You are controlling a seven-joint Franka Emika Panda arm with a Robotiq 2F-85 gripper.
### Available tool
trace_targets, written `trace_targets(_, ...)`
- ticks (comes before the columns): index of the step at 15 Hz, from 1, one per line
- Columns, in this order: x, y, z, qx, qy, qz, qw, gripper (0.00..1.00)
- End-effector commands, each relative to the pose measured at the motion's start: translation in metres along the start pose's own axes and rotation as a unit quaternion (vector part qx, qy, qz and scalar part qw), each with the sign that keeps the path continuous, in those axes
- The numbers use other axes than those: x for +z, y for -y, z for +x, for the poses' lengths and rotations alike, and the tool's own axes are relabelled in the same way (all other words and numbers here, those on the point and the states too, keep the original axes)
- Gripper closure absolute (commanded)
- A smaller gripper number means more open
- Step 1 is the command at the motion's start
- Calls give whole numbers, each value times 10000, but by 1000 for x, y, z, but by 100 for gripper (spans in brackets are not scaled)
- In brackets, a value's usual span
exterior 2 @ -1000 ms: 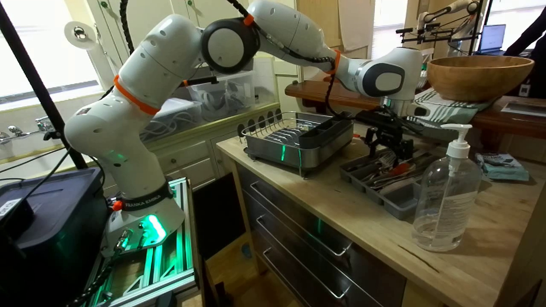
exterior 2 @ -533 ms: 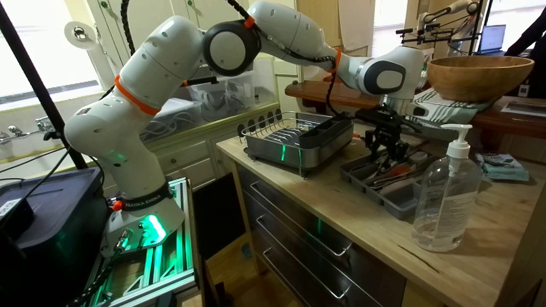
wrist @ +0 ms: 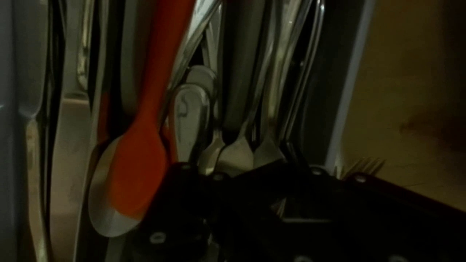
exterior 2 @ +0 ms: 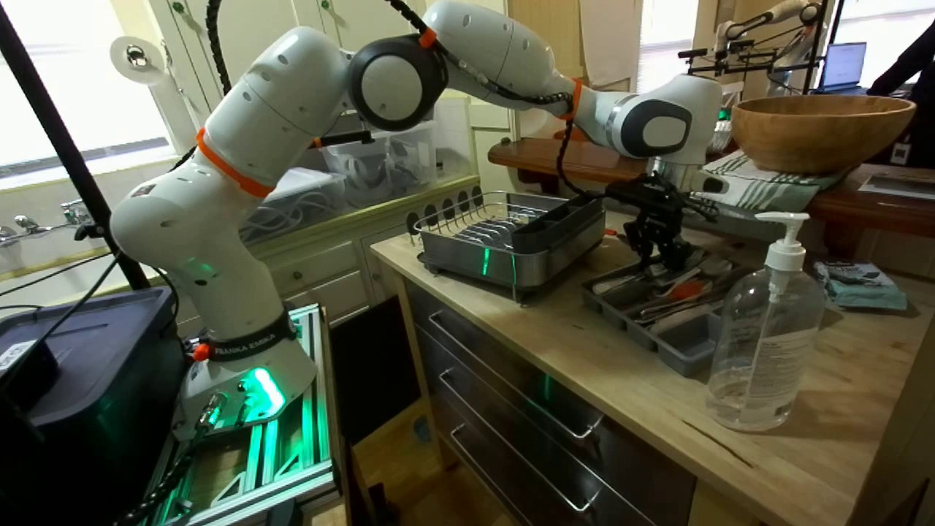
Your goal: Place some cutlery on the dishrack.
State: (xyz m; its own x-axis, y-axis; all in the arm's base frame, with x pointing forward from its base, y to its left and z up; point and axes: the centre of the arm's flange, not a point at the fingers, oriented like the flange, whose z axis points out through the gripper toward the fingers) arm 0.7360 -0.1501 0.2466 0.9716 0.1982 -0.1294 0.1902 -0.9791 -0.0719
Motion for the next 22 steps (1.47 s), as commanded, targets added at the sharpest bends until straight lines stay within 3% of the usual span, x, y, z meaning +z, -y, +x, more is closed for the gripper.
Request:
trace_targets(1, -16, -1, -10, -24, -184, 39, 9998, 100)
trace_targets(8, -65, -6, -26, 43, -753, -167, 9970, 100)
trace_targets(19, -96, 6, -40, -52, -1207, -157, 9926, 100)
trace_targets(20, -96, 6, -41, -66, -1208, -188, 9925, 81)
trace_targets(22, -91, 1, -44, 93, -1155, -317, 9928, 67)
